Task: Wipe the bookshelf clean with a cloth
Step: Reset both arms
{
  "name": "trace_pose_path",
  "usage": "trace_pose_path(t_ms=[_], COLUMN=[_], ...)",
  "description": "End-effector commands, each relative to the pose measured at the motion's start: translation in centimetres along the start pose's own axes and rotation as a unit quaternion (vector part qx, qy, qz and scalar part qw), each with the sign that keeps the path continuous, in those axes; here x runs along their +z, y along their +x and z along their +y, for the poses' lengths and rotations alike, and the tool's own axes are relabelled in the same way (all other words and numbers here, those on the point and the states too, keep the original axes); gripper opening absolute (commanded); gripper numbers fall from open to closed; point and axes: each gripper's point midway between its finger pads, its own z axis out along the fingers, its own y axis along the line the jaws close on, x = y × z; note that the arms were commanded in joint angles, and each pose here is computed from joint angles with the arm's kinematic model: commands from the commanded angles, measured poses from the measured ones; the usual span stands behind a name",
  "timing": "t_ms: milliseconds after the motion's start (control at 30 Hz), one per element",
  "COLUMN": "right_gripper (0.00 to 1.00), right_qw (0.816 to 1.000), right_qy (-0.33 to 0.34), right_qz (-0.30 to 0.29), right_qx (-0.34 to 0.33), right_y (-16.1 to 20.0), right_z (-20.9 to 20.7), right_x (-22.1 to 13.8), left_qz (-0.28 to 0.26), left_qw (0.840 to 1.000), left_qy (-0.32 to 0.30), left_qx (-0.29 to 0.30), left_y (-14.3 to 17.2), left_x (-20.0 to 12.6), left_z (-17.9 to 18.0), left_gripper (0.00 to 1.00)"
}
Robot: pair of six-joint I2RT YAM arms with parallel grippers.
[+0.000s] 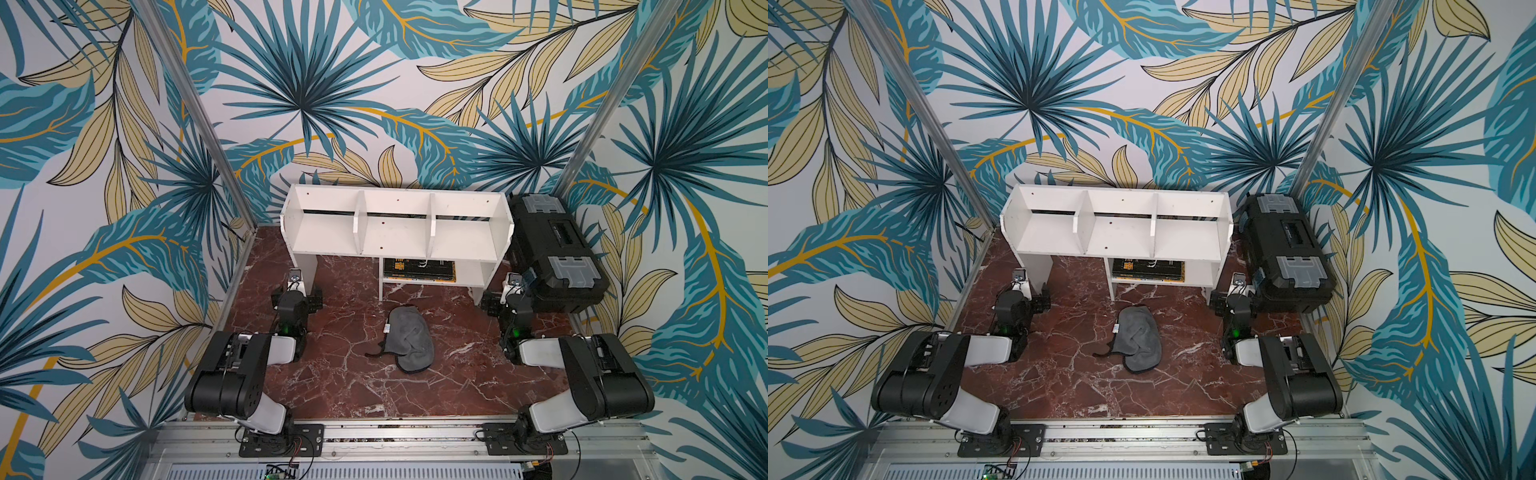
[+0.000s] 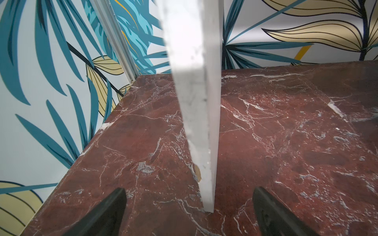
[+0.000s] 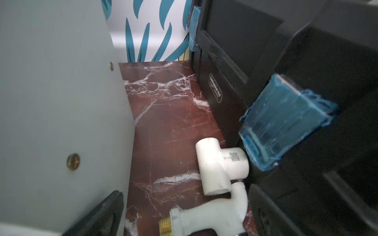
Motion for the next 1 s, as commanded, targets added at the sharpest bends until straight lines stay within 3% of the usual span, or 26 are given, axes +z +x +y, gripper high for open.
trace_pose_path(t_ms=[0,967], right_gripper=[0.99,1.00], right_qw=[1.000,1.000], right_qy=[0.002,-0.004], right_qz=[-0.017,-0.014], right_qx=[0.014,0.012], right_y=[-1.18,-1.15], right_z=[0.04,0.27], right_x=[-0.04,0.02], left_qz=[-0.015,-0.015], left_qw=[1.000,1.000], left_qy=[-0.002,0.000], left_qx=[0.005,0.005], left_y=[-0.81,-0.80], left_x=[-0.29,-0.27], left_z=[-0.14,-0.16], left_gripper=[1.00,1.00])
